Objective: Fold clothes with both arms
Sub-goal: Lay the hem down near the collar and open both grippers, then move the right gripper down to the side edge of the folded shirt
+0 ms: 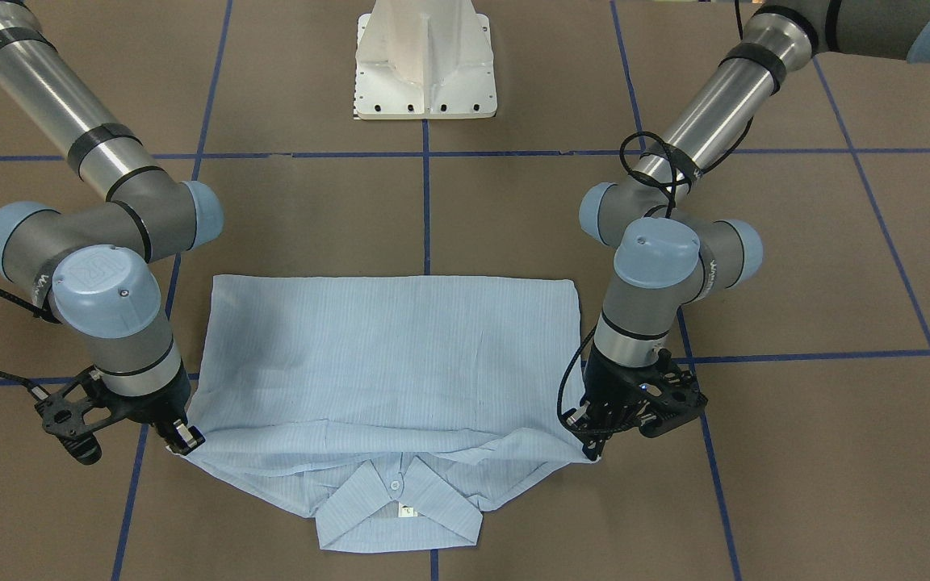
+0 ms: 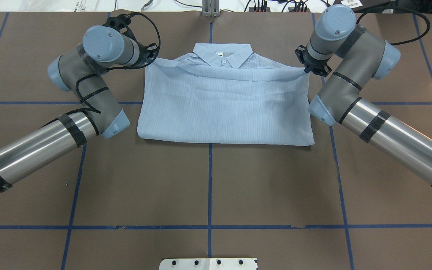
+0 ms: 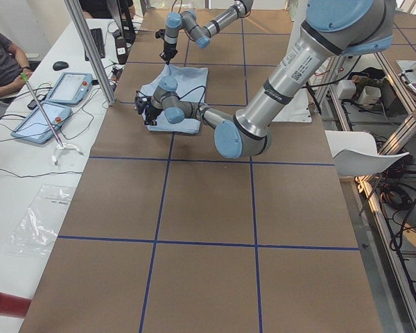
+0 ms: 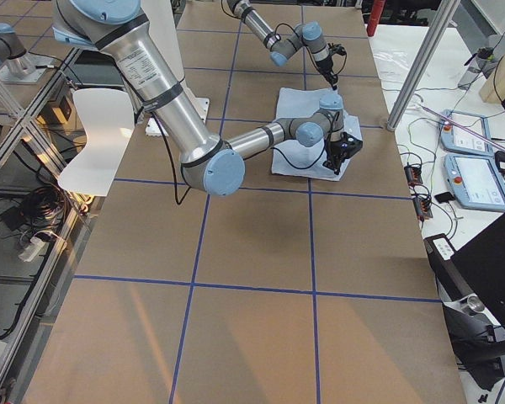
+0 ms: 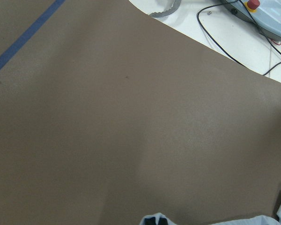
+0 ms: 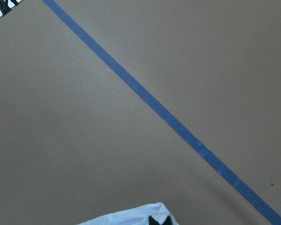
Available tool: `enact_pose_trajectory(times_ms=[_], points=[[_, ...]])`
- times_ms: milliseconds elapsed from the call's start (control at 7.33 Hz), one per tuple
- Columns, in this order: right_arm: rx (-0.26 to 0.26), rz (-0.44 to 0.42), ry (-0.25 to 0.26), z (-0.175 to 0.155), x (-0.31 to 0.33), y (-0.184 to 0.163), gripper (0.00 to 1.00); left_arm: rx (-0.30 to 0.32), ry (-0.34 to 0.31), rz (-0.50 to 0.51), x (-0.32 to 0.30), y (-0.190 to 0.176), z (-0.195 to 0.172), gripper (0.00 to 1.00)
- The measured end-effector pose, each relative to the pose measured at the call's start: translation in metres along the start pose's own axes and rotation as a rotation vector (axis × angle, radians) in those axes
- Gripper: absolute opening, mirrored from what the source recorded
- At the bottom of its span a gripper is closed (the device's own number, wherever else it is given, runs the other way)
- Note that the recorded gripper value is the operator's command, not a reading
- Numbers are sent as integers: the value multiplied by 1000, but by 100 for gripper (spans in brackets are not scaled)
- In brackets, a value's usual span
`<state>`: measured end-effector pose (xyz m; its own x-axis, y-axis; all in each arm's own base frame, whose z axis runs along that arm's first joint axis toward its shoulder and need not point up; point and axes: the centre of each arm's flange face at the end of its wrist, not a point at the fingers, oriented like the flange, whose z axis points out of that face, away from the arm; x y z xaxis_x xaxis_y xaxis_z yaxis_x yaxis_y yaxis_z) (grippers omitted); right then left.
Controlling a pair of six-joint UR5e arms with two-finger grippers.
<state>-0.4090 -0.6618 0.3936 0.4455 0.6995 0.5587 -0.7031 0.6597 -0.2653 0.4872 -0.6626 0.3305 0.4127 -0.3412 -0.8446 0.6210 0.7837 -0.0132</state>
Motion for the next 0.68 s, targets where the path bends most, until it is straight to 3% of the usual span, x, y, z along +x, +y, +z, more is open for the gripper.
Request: enact_pose_trajectory(times_ms=[136, 273, 682], points=[[-1, -2, -2, -1, -2, 2, 76, -2, -4, 1, -3, 1, 1, 27], [-2, -3, -5, -2, -3, 2, 99, -3, -6, 4, -5, 1, 2, 30], [-10, -4, -48, -9, -4, 7, 100, -3, 4, 22, -6, 0, 0, 32]])
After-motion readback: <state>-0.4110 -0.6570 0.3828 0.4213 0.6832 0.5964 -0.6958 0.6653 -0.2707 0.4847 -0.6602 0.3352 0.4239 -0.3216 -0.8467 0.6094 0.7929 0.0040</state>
